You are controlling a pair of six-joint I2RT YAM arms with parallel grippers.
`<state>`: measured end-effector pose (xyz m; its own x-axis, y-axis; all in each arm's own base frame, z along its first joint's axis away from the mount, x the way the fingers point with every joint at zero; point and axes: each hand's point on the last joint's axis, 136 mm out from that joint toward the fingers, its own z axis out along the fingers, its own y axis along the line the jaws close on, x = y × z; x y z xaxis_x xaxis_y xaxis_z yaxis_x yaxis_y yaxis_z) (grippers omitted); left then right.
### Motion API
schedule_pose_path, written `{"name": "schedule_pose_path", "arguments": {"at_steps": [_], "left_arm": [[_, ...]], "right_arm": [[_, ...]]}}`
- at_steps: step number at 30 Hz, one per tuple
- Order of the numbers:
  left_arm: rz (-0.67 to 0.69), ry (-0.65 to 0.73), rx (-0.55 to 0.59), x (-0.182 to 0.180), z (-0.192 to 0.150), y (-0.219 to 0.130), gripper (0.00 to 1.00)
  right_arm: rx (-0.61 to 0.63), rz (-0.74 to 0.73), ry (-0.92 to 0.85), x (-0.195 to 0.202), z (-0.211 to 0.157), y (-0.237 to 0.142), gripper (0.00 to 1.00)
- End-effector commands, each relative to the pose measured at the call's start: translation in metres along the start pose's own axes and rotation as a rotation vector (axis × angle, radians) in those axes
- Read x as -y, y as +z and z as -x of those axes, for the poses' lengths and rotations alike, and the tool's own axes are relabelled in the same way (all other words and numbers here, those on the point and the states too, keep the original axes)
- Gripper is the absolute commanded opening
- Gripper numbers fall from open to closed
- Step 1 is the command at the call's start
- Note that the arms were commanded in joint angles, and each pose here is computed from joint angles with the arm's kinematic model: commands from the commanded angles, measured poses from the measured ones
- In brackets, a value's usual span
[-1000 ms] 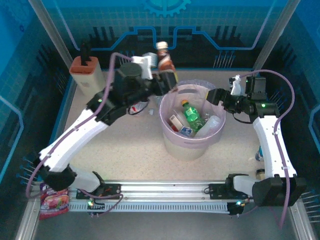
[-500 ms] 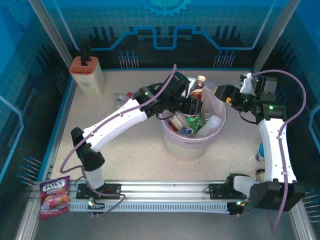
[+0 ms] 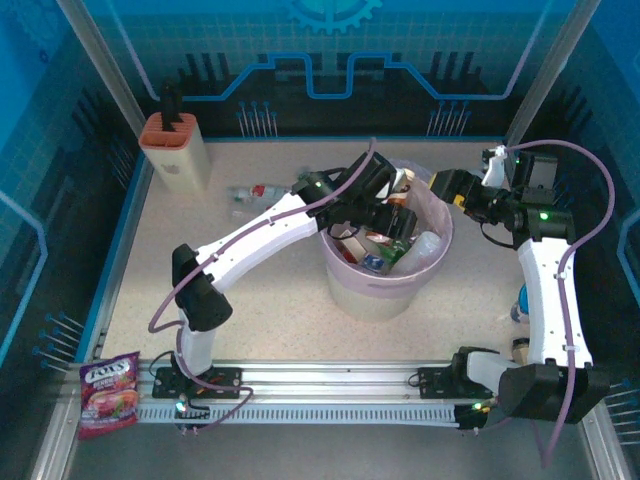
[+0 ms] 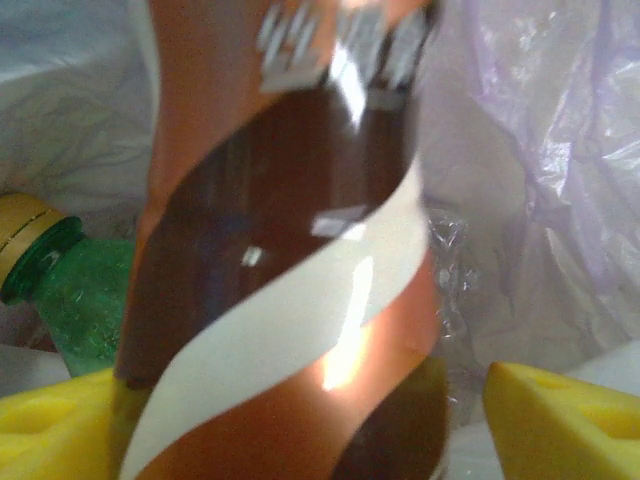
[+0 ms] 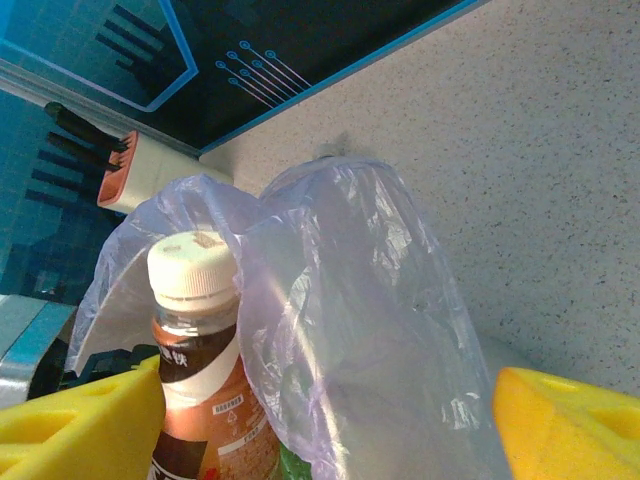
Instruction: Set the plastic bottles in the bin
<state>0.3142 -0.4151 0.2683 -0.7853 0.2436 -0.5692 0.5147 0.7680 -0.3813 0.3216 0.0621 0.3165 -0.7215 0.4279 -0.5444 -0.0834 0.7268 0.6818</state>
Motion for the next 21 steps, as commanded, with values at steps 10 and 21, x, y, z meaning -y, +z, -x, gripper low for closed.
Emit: {"name": "schedule_pose_path", "arguments": {"at_steps": [10,21], "left_arm": [[-0.053,0.074,0.164,0.022,0.030,-0.074,0.91],[-0.035,0.011,0.304,-0.001,0.044,-0.139,0.82]], "right_arm": [[0.018,0.032,-0.033,-0.010,0.007,-0.008,0.86],[0.018,0.032,-0.038,-0.012,0.008,-0.010,0.86]]}}
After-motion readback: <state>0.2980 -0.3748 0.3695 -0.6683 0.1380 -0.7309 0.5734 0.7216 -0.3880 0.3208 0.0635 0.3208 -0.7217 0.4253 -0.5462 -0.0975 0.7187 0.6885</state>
